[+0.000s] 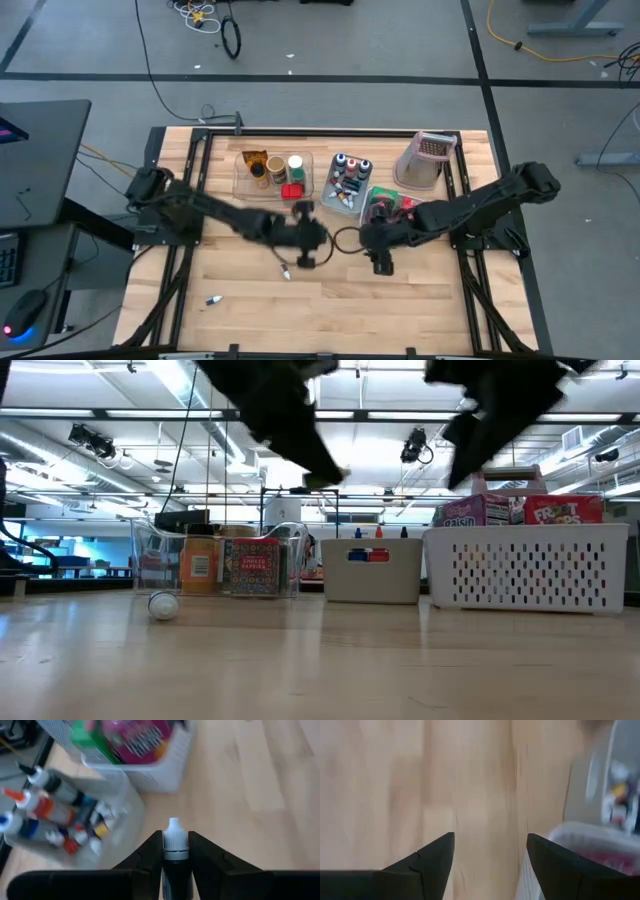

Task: Pick & Place Kitchen Items
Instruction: Put the small black food coloring into the gray bin

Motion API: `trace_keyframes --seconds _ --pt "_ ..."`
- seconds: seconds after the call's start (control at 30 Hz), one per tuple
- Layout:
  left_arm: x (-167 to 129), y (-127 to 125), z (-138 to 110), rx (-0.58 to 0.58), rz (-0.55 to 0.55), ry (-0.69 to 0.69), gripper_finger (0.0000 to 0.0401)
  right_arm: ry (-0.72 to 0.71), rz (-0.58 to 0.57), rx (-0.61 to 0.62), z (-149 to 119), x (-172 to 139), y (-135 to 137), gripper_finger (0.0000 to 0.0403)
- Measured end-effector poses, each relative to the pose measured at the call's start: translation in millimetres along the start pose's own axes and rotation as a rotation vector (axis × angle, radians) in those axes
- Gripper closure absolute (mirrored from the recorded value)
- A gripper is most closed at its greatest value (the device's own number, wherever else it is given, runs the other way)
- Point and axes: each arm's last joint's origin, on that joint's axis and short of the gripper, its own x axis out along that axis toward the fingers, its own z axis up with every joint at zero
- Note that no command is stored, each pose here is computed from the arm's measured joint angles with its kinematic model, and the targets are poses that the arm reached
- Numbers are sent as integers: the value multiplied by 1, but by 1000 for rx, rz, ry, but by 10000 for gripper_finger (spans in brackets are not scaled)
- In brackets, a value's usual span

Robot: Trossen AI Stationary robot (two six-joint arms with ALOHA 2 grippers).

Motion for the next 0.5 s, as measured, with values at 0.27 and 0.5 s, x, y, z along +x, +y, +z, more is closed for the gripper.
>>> trace_keyframes --seconds 0.27,0.5 --pt "34 80 8 -2 -66 -145 311 -11 -89 -46 -32 26 11 142" --pt "55 121 -7 -48 -104 -127 311 -165 -116 -57 -37 43 7 142"
